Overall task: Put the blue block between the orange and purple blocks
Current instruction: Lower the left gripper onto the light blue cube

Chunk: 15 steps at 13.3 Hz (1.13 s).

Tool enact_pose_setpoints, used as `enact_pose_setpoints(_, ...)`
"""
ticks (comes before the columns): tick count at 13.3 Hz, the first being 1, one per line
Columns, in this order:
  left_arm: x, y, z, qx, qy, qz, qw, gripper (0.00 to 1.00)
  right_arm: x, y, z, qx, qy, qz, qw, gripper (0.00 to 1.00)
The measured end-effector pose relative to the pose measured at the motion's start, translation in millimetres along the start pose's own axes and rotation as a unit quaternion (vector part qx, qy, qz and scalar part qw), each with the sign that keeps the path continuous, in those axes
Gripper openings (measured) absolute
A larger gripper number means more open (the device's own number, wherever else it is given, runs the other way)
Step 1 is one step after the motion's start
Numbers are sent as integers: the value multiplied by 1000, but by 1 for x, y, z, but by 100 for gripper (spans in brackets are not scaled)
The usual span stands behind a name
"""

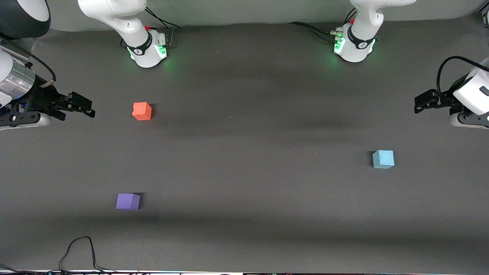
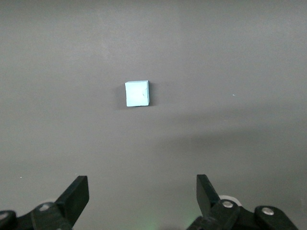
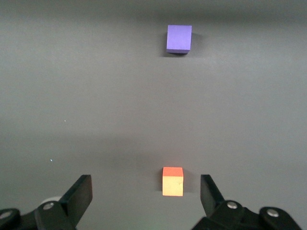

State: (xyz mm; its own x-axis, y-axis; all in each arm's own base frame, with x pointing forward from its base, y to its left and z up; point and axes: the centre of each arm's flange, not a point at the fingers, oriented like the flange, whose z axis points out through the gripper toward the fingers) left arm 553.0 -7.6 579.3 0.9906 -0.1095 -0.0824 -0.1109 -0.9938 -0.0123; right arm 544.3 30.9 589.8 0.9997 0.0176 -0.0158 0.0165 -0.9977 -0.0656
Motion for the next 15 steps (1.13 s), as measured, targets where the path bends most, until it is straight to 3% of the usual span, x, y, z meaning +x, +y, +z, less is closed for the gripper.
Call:
enact_pose_setpoints(10,-1,-28,27,-5,-25,4,1000,100,-3,2,-1,0,-7,1,1000,100)
enact_pose_setpoints(15,5,-29,106,-3,-4,11,1000,100,-3,1,-1,0,-7,1,1000,100)
